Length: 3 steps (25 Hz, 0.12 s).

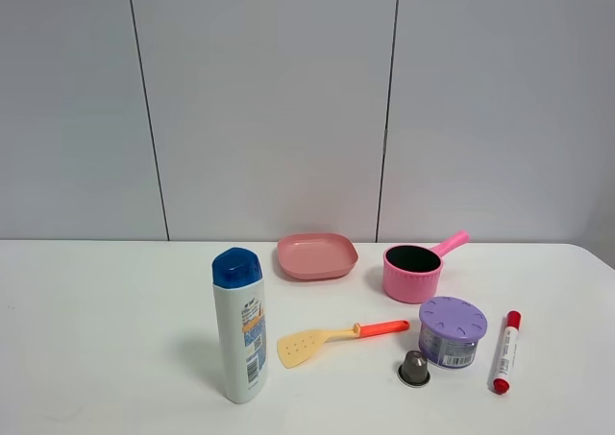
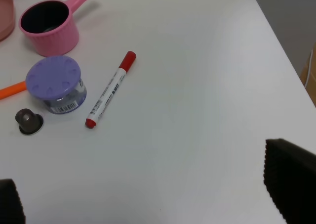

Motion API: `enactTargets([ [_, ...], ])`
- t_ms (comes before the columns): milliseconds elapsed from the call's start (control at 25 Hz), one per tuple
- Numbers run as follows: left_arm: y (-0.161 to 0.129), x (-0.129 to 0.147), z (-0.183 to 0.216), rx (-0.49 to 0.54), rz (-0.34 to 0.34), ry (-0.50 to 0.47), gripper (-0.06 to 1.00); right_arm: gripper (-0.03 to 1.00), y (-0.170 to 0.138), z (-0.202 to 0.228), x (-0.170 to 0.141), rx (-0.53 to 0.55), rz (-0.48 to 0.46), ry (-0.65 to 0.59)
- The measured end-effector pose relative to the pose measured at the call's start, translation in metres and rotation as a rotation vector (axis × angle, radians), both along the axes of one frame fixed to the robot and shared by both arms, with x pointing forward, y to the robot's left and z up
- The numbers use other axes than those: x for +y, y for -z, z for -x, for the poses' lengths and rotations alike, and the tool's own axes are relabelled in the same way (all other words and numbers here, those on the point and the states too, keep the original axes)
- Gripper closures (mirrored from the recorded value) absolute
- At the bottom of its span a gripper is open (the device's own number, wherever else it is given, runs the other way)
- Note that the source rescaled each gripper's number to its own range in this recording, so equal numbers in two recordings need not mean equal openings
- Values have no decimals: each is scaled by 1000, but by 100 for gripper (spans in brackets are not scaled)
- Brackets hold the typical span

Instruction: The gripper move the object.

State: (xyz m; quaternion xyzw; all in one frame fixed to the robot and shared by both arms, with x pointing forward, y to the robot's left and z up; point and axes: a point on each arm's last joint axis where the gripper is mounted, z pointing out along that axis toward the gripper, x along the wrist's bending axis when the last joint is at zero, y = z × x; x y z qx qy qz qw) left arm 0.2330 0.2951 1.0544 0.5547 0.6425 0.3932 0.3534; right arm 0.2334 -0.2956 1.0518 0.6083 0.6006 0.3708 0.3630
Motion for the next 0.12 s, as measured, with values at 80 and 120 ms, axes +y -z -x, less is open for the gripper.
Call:
enactTargets([
  [80, 0, 0, 0, 0, 0, 0, 15, -3, 0, 0, 0, 0, 0, 0],
  [120, 0, 0, 0, 0, 0, 0, 15, -3, 0, 0, 0, 0, 0, 0],
])
